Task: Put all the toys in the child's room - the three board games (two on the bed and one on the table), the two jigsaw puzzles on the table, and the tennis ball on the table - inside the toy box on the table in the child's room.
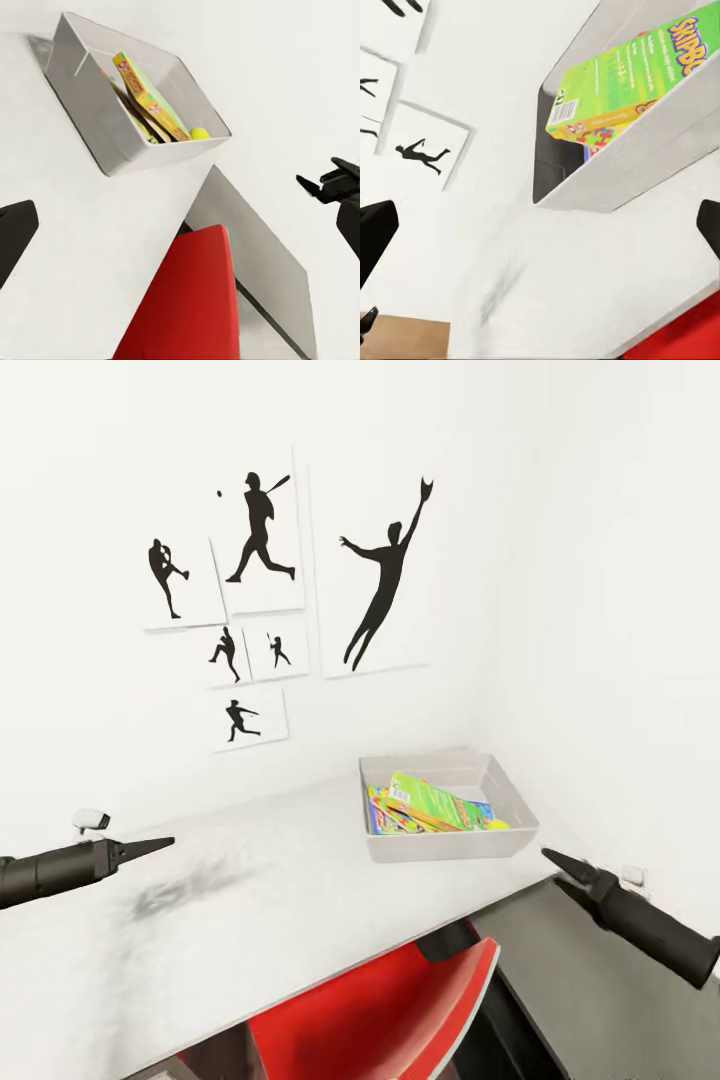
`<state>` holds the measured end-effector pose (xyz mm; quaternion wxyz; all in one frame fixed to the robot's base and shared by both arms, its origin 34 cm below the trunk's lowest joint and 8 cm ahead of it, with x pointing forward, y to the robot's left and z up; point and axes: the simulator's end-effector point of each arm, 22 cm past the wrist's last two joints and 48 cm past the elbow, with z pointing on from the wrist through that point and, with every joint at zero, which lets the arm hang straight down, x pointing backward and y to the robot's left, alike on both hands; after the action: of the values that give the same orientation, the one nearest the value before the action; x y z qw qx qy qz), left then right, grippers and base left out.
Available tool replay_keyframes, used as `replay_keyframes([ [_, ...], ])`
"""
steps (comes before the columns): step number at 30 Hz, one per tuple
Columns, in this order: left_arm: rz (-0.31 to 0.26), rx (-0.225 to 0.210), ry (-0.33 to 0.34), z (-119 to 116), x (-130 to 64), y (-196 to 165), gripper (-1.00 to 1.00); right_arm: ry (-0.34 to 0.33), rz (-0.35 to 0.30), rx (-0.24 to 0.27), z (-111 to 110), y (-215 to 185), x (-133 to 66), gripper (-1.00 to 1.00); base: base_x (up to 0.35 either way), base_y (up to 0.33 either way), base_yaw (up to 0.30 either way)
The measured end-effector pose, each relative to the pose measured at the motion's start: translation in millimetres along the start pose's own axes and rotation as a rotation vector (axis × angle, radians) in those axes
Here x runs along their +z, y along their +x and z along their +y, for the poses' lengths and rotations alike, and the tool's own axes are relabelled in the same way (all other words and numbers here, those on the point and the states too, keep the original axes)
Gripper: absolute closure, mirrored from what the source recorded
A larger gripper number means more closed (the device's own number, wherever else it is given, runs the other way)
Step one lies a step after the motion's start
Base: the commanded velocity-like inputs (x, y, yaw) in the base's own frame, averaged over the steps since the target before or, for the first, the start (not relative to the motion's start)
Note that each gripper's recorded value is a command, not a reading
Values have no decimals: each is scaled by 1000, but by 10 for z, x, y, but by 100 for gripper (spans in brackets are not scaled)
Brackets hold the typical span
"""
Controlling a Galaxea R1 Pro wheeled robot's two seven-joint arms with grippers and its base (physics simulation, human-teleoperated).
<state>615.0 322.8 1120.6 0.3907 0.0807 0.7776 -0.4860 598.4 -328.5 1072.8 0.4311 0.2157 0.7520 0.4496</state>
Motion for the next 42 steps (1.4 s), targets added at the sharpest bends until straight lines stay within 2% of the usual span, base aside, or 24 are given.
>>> replay_keyframes([
  [4,-58,6,-22,31,-184,-129,-100,-166,-76,-10,220,27,-242,-100,-145,48,-156],
  [7,-73,13,-26,21,-236,-172,-100,-217,-102,-22,293,30,-333,-100,-223,124,-185],
  [10,-83,18,-28,4,-271,-198,-100,-241,-113,-29,344,31,-376,-100,-148,64,-192],
  [20,-89,25,-27,-28,-288,-222,-100,-270,-119,-38,419,24,-406,-100,-20,8,-74],
  [42,-94,32,-24,-59,-300,-245,-100,-275,-125,-40,435,3,-431,-100,-63,60,-23],
])
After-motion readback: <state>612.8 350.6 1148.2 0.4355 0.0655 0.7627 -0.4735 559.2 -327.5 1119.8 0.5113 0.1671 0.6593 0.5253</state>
